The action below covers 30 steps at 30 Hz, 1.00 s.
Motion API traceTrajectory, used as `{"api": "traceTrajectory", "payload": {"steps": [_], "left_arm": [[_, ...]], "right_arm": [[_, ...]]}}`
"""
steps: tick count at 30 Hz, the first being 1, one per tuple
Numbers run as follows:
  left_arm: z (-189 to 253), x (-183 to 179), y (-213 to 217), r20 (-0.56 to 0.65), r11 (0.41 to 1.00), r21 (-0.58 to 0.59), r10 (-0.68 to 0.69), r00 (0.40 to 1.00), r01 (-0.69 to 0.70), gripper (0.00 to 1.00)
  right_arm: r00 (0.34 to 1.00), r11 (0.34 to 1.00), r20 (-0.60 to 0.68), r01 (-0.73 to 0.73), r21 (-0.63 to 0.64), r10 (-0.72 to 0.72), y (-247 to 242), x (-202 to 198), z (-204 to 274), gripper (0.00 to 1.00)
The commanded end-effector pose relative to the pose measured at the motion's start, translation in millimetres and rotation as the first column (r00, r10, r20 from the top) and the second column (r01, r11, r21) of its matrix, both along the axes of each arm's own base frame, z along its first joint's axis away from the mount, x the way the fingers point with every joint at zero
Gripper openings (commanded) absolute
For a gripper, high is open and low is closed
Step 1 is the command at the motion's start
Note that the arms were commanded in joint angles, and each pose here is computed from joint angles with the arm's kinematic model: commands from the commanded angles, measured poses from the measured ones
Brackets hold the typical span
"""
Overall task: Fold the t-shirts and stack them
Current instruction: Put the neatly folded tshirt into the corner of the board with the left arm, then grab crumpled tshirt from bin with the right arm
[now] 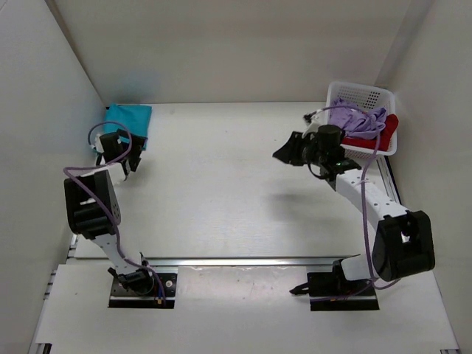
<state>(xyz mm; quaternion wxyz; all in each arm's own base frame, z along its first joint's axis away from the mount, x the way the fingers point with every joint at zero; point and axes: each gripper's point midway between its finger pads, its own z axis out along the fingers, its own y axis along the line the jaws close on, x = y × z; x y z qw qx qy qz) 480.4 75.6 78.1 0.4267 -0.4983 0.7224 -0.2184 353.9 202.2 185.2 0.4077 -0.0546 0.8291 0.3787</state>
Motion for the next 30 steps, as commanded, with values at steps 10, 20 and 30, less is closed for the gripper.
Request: {"api": "traceTrajectory", "payload": {"steps": [10,20,30], "left_arm": [[95.8,-58.8,-193.1,0.211,0.904,0.087,-0.427,0.879,0.419,0.88],[56.2,-196.7,-353.1,0.136,0.520,0.134,-0.853,0.504,0.844,0.40],[26.0,-240.4,-362.4,0.050,0.390,0.156,-0.921,0.387,0.908,0.49]], "right_arm": [[0.788,0.745,0.145,0.614,-0.262,-0.599,-228.8,140.1,41.2,0.04],[0.768,0.659,0.098,0.600,-0.453,-0.632,-300.8,193.5,-8.8,0.37],[0.792,0.707,0.018,0.554,-0.440,-0.610,-288.9,229.5,-37.3,0.27]]}}
